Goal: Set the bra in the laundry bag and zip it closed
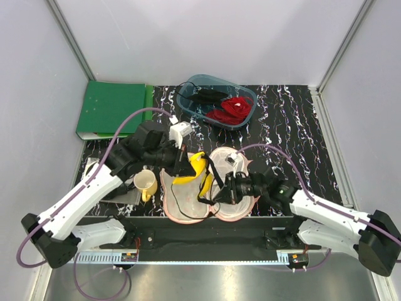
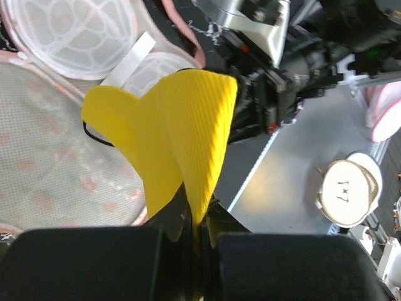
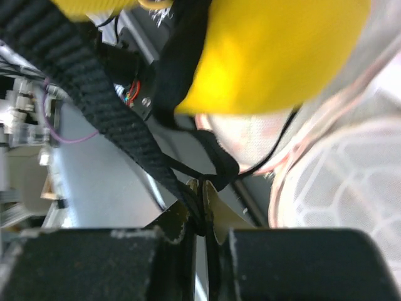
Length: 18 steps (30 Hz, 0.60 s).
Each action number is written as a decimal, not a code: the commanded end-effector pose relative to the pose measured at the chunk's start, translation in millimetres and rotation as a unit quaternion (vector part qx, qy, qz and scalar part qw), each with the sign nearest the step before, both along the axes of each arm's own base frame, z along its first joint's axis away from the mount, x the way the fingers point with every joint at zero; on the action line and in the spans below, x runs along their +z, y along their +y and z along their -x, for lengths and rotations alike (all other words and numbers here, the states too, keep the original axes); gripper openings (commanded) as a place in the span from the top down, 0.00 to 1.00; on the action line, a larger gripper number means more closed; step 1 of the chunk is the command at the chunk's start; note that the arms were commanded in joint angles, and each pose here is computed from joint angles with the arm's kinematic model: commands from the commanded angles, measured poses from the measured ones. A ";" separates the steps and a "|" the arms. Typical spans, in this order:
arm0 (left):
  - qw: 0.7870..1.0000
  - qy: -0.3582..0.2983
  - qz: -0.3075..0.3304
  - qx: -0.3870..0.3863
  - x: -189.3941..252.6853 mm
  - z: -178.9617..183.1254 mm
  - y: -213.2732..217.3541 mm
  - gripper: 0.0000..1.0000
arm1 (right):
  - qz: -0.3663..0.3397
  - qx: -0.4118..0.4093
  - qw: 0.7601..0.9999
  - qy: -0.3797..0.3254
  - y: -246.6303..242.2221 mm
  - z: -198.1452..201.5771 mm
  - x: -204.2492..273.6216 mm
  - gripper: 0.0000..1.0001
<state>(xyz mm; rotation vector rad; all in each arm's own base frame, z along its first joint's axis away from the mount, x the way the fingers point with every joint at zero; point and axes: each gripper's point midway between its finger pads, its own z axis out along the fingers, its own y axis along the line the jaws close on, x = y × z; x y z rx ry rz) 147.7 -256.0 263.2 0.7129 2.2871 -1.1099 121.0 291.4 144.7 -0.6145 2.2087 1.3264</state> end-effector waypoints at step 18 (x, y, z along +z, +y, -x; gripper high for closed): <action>0.999 -0.031 -0.019 -0.019 -21.1 -28.7 -15.4 1.00 | 0.039 -0.142 0.987 -0.067 -16.7 -42.6 10.9 0.00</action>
